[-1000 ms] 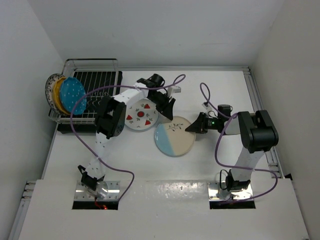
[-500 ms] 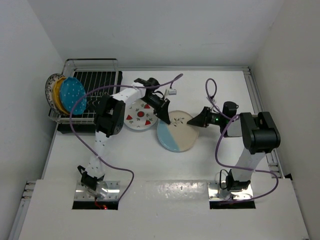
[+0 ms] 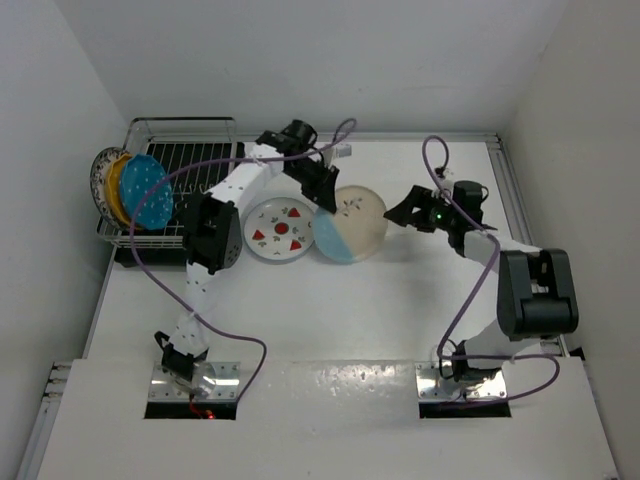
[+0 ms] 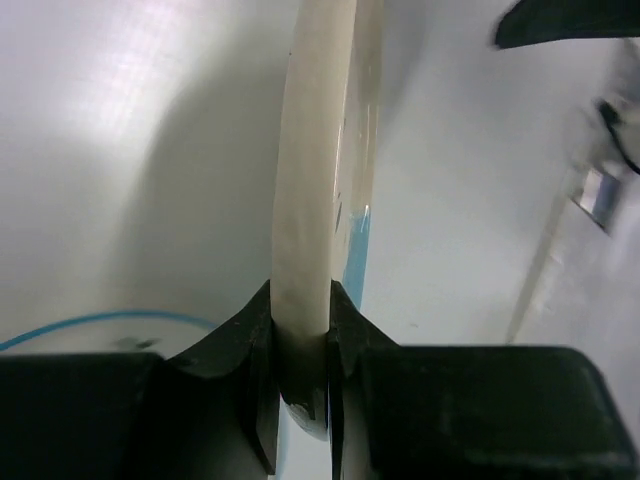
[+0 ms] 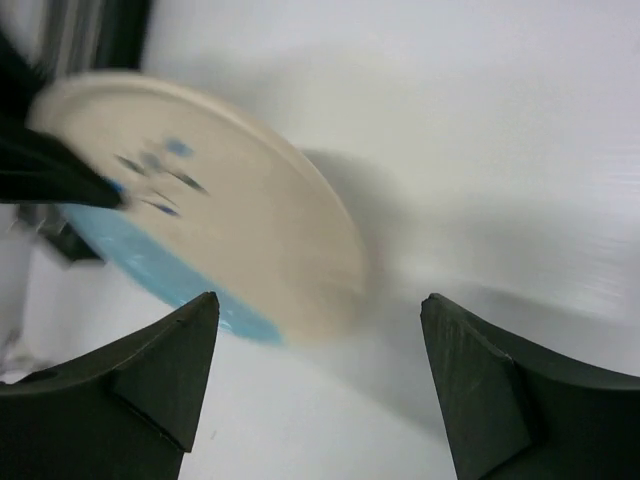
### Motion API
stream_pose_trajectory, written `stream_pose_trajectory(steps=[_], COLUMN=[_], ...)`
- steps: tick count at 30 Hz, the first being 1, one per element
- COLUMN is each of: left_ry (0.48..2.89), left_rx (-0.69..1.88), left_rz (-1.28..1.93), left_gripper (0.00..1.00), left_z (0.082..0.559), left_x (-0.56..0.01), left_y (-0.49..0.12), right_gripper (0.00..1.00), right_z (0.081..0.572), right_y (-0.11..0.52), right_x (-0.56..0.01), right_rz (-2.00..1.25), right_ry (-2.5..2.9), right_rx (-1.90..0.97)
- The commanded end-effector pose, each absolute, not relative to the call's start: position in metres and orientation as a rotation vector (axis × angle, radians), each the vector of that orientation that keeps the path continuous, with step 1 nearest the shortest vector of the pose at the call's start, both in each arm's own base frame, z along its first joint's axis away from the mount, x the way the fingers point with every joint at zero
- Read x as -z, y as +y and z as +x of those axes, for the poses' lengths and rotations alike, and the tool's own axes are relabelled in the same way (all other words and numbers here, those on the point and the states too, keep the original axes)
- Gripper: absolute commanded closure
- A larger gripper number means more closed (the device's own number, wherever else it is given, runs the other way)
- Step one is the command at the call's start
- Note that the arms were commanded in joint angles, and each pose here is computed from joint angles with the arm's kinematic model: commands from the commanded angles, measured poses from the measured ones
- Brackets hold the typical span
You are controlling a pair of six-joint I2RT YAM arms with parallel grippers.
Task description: Load the plates into the dish rack
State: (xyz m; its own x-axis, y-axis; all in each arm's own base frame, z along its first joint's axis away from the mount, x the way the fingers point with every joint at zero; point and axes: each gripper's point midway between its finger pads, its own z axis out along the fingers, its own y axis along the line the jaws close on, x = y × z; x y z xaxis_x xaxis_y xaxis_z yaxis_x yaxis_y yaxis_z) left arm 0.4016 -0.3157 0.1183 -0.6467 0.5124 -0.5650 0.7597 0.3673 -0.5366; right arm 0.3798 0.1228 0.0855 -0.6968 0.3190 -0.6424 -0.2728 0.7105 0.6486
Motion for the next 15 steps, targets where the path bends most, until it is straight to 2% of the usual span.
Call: stream_pose_trajectory(steps=[1, 6, 9, 15], left_ry=[2.032, 1.816, 1.784, 1.827], left_rx=[0.747, 0.348, 0.120, -0.230], left_rz=[0.888, 0.640, 0.483, 0.307], left_gripper=[1.00, 1.00, 1.00, 1.00], left_z=[0.481, 0.512, 0.512, 0.492], left_x=[-0.264, -0.389, -0.431, -0.448], left_y=[-0.264, -0.169, -0.102, -0.003], right_gripper=[0.19, 0.19, 0.19, 0.19], right_z=[0.396, 0.397, 0.395, 0.393], right_y=[0.049, 0.046, 0.054, 0.073], right_x=[-0.082, -0.120, -0.128, -0.127], right_rz=[0.300, 0.296, 0.236, 0.177], right_ry=[2.178, 2.070, 2.071, 2.098], right_rx=[-0.501, -0.461, -0.429, -0.427])
